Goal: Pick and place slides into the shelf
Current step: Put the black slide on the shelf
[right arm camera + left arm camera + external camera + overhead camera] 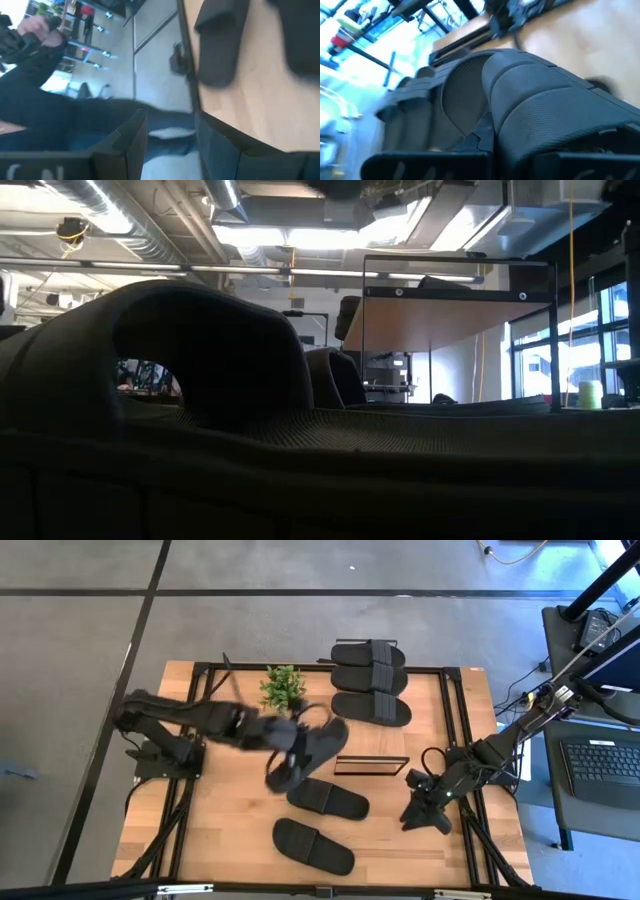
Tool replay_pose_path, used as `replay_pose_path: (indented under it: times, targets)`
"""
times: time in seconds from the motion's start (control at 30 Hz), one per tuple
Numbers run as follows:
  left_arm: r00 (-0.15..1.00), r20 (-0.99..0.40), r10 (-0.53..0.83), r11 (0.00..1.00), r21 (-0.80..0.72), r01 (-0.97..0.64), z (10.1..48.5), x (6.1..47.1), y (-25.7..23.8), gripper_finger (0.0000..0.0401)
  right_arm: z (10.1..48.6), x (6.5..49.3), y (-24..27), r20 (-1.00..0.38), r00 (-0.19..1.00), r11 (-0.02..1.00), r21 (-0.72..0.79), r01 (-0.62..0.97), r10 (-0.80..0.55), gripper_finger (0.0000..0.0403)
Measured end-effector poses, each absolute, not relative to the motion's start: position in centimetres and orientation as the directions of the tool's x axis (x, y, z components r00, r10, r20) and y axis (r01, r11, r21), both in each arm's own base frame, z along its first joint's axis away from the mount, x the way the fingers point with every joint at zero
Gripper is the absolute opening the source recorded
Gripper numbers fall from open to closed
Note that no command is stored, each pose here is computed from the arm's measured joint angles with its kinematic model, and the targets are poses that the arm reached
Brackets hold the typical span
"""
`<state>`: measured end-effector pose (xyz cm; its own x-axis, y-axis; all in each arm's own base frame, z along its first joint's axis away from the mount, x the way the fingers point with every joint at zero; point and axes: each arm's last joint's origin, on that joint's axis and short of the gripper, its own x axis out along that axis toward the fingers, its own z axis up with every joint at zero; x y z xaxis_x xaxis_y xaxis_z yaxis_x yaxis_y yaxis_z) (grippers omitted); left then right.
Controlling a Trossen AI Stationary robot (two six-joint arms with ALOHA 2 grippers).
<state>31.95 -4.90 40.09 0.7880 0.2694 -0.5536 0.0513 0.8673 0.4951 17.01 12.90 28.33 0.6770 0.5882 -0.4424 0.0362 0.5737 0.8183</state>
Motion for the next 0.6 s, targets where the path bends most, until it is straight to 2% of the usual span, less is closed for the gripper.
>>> replay_pose_path:
  times: [0.23,0.47,0.6]
  targets:
    - [0.82,-0.518,0.244,0.678,0.696,0.237,38.8,35.5,-0.4,0.0002,28.3,16.6,13.4,-0.441,0.658,0.513,0.853,0.097,0.61,0.0167]
    - [0.852,-0.481,0.204,0.373,0.843,0.387,36.5,39.1,0.2,0.0002,28.3,16.6,13.4,-0.442,0.658,0.492,0.862,0.122,0.61,0.0167]
    - [0.878,-0.454,0.152,0.281,0.871,0.402,35.3,40.8,0.1,0.0002,28.3,16.7,13.4,-0.443,0.66,0.492,0.862,0.125,0.608,0.0167]
